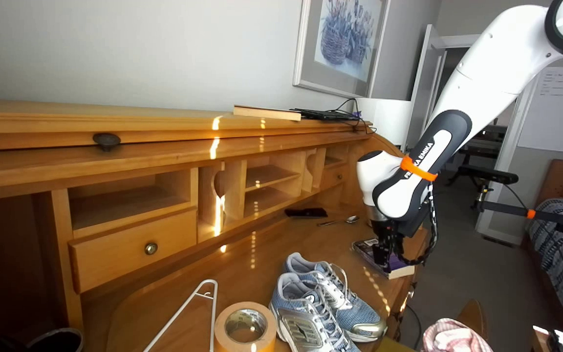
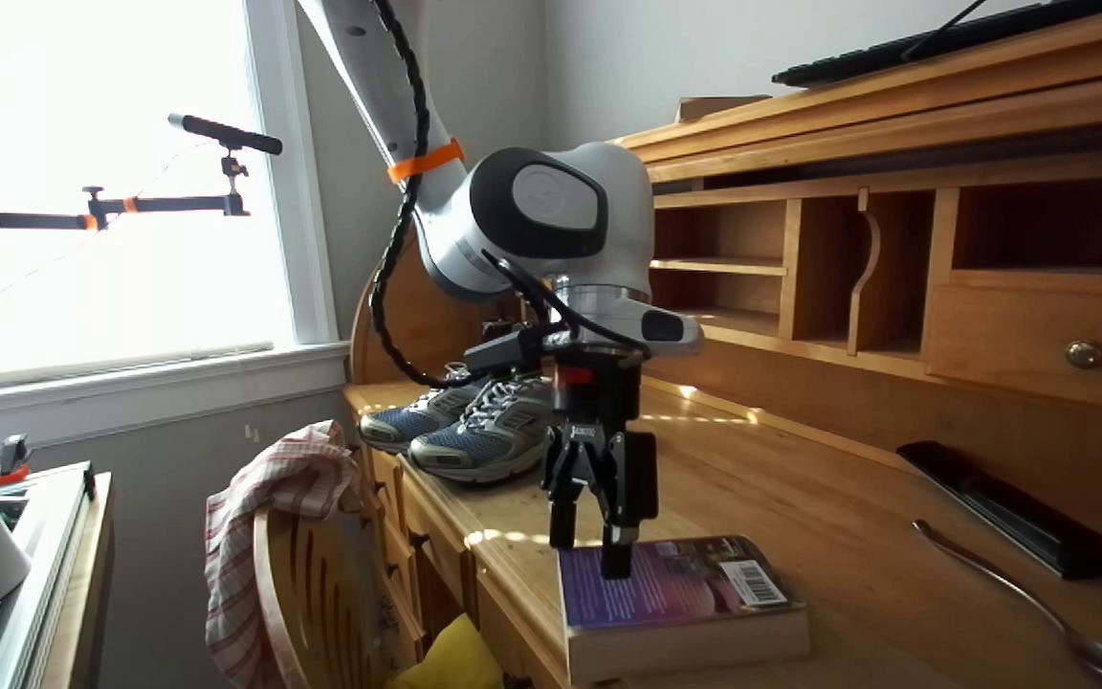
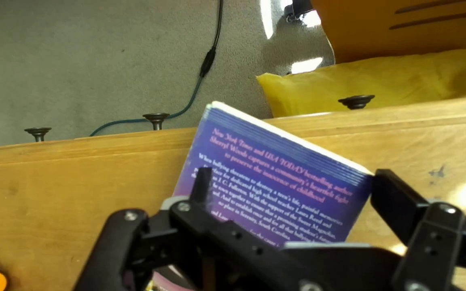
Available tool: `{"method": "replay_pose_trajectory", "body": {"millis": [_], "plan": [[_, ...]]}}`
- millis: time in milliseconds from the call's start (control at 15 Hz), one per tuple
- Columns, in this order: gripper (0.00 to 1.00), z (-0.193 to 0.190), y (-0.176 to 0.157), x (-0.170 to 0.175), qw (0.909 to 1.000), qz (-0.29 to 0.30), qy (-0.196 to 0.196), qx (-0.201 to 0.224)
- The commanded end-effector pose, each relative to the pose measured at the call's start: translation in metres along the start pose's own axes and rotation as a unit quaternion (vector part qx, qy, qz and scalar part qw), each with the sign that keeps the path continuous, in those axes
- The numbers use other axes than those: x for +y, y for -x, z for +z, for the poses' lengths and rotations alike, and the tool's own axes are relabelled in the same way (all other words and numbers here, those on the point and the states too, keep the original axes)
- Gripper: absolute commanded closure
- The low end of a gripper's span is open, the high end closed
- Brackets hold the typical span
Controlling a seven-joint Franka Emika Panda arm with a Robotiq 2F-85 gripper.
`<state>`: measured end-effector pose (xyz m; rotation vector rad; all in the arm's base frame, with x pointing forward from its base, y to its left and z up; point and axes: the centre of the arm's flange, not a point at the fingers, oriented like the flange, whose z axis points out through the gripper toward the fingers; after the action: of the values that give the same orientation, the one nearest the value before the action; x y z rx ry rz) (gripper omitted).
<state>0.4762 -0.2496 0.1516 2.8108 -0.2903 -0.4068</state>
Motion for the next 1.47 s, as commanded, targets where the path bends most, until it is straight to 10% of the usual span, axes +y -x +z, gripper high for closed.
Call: {"method": "replay_pose_trajectory", "body": {"millis": [0, 1400], "plan": [[0.00, 0.009, 0.006, 0.007, 0.9997, 0.000, 0.003, -0.025], [0.00, 0.002, 0.029, 0.003, 0.9995, -0.002, -0.015, -0.029]]}}
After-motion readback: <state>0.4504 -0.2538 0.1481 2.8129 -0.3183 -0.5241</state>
